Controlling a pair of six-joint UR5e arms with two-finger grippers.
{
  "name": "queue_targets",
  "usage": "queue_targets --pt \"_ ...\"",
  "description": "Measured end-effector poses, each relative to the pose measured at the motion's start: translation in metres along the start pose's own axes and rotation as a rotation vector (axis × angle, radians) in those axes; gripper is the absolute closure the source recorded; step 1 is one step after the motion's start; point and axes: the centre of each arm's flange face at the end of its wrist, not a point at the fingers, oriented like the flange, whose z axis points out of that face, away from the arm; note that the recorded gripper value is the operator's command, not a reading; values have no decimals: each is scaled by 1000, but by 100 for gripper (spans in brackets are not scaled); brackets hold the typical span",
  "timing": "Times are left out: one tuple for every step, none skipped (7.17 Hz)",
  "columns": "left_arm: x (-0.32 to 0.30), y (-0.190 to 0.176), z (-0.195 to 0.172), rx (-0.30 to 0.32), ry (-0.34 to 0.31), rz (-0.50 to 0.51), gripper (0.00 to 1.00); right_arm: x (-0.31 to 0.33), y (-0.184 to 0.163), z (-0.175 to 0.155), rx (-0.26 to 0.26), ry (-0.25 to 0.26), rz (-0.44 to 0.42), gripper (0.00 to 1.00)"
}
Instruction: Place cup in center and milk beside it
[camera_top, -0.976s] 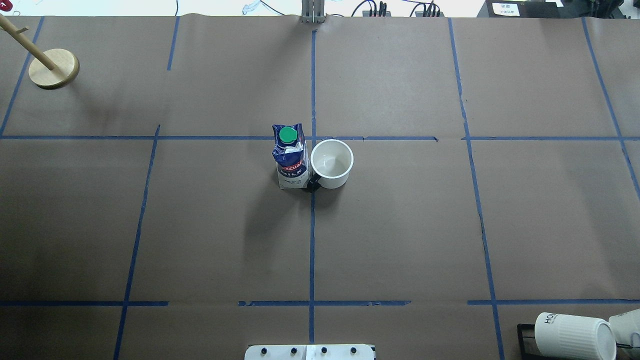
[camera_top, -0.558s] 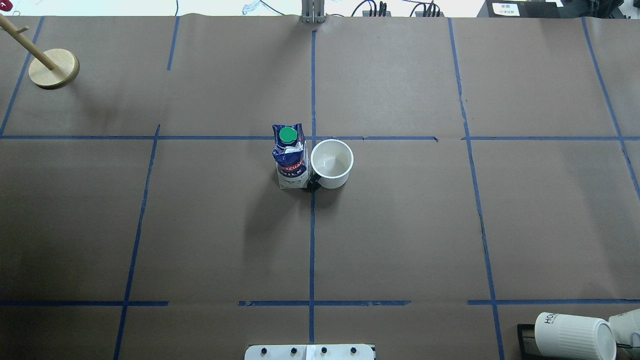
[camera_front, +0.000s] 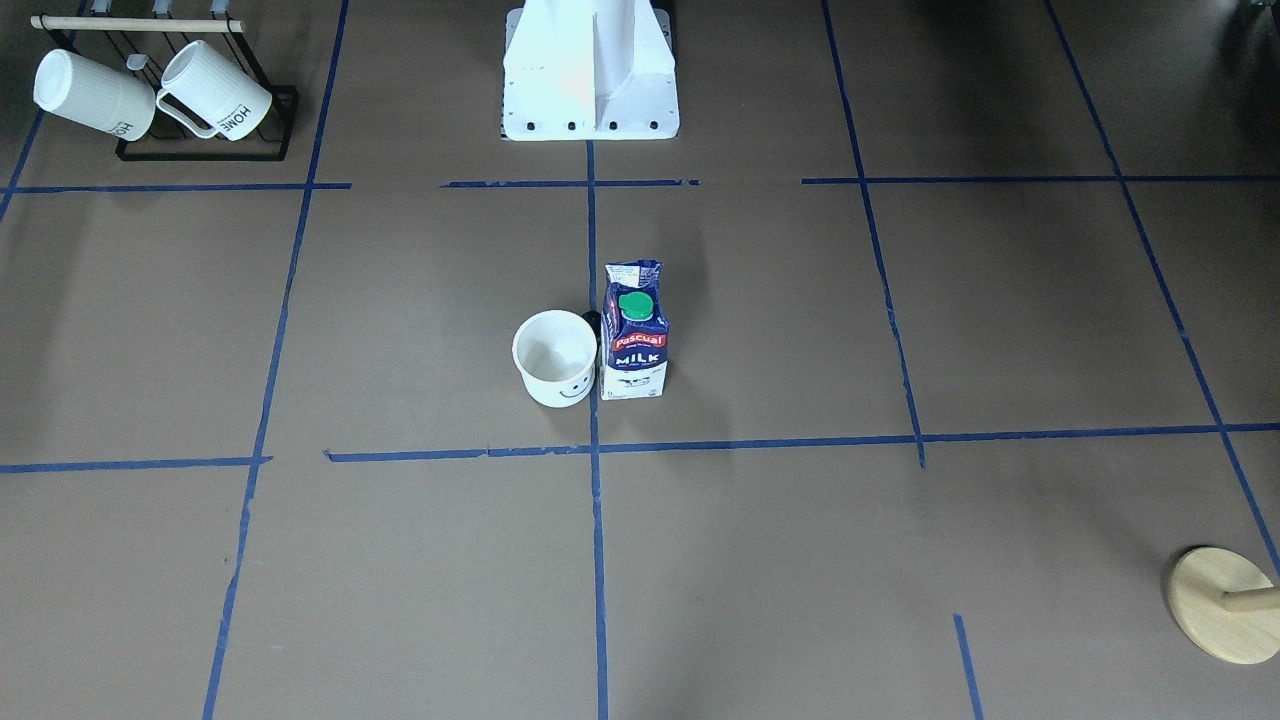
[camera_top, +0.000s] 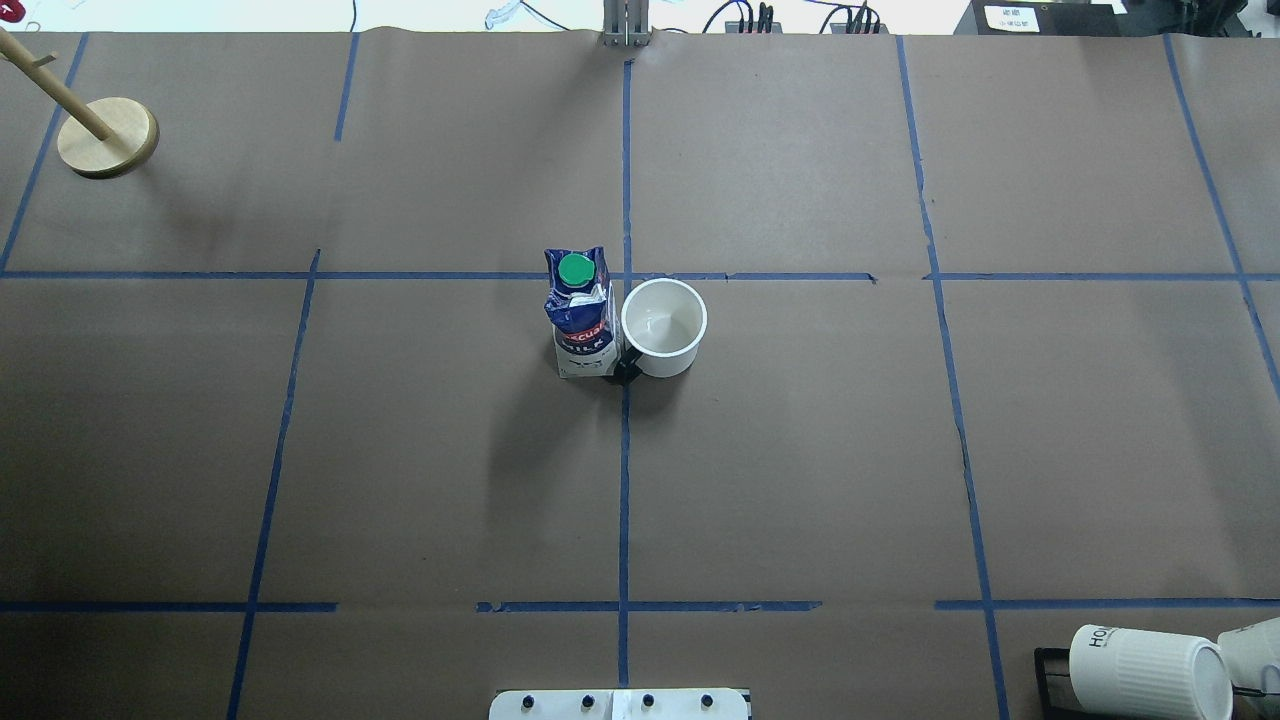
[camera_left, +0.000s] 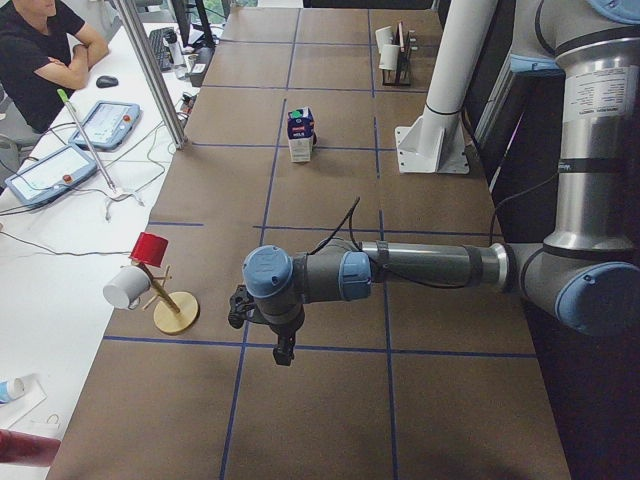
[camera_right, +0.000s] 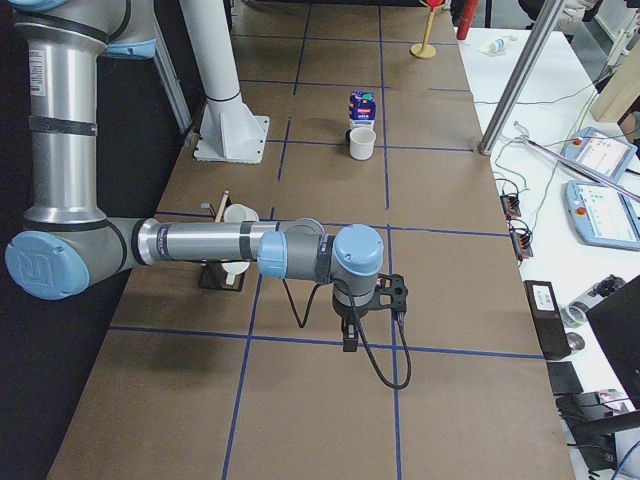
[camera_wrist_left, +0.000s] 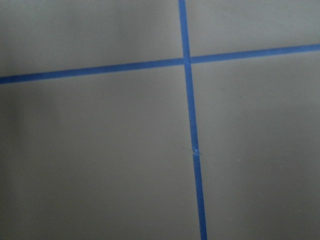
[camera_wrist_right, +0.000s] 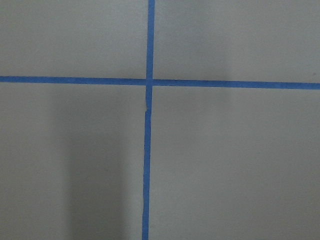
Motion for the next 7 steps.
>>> queue_targets --pt "1 1 -1 2 0 -13 0 0 -1 0 4 -6 2 0" --pt "2 1 -2 4 -1 -22 0 -1 -1 0 5 -13 3 0" --pt "2 1 -2 5 -1 -27 0 -1 -1 1 5 -17 4 0" --pt "2 1 -2 6 -2 -28 0 -1 -1 1 5 -18 5 0" --pt "3 0 -3 7 -2 -28 0 0 -1 1 4 -17 5 0" --pt "3 0 -3 7 -2 -27 0 0 -1 1 4 -16 6 0" --pt "3 0 -4 8 -3 -26 0 0 -1 1 4 -15 6 0"
